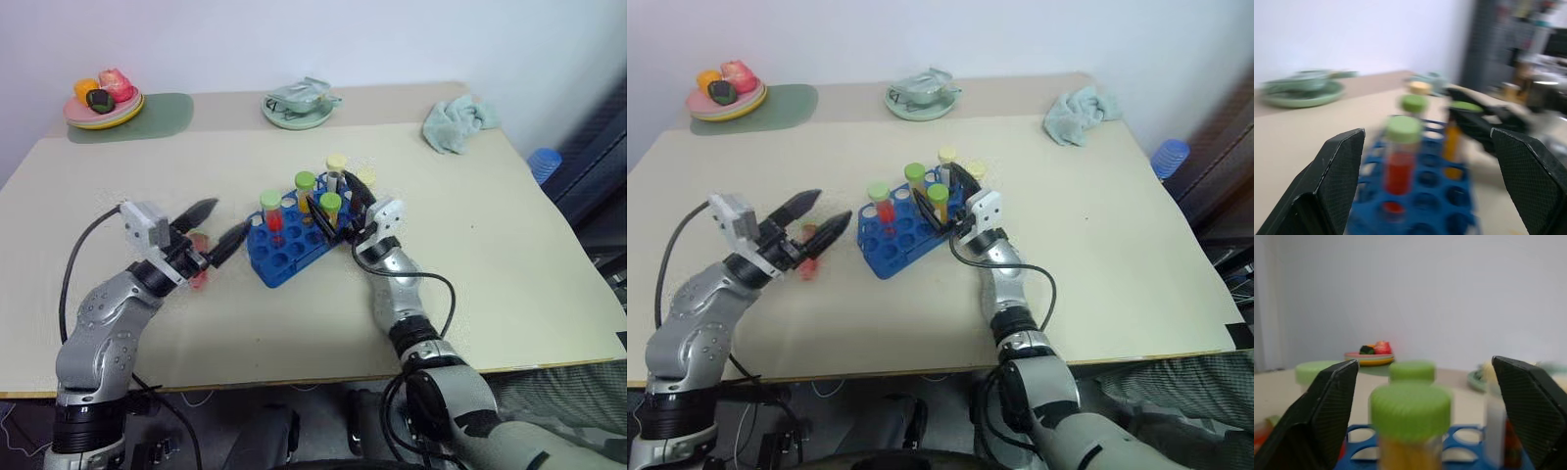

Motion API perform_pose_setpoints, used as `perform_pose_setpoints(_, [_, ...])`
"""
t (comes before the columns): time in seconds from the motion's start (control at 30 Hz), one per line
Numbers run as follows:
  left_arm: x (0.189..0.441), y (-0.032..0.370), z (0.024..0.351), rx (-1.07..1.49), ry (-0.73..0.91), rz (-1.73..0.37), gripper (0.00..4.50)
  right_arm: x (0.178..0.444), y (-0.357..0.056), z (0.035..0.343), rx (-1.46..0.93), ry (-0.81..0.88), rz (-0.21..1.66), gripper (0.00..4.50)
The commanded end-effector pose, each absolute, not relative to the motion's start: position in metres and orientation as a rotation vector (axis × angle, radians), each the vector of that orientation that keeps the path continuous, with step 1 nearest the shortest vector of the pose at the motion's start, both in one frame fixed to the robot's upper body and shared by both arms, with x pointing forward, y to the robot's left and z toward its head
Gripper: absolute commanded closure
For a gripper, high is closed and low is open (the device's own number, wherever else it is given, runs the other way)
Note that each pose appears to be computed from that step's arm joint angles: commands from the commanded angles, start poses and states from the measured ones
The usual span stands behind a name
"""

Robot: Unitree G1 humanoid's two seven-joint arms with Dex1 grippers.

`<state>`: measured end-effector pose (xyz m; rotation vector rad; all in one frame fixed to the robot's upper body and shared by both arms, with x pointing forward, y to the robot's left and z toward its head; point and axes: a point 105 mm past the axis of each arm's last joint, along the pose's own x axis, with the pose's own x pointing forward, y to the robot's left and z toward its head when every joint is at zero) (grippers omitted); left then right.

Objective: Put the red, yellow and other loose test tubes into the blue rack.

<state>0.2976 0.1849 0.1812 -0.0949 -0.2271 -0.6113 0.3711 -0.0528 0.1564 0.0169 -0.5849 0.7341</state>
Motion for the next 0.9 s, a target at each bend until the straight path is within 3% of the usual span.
perform_pose_setpoints(0.03, [0.298, 0.201, 0.195, -0.088, -0.258, -0.468, 0.28, 0.354, -0.050, 0.176, -0.062, -0.606, 0.841, 0.05])
perform_pose_setpoints(0.23, [0.318, 0.230, 0.201, -0.175, -0.139, -0.173, 0.28, 0.322, -0.082, 0.192, -0.224, -0.450, 0.957, 0.05])
perform_pose_setpoints(0.37, [0.332, 0.236, 0.190, -0.219, 0.133, -0.064, 0.28, 0.303, -0.116, 0.198, -0.310, -0.252, 1.019, 0.05])
perform_pose_setpoints(0.57, [0.351, 0.232, 0.191, -0.337, 0.383, 0.041, 0.28, 0.279, -0.156, 0.207, -0.446, 0.029, 1.111, 0.05])
perform_pose_setpoints(0.67, [0.358, 0.229, 0.182, -0.382, 0.516, 0.088, 0.28, 0.276, -0.166, 0.213, -0.484, 0.079, 1.124, 0.05])
perform_pose_setpoints(0.9, [0.365, 0.229, 0.170, -0.396, 0.615, 0.207, 0.28, 0.266, -0.167, 0.224, -0.498, 0.112, 1.157, 0.05])
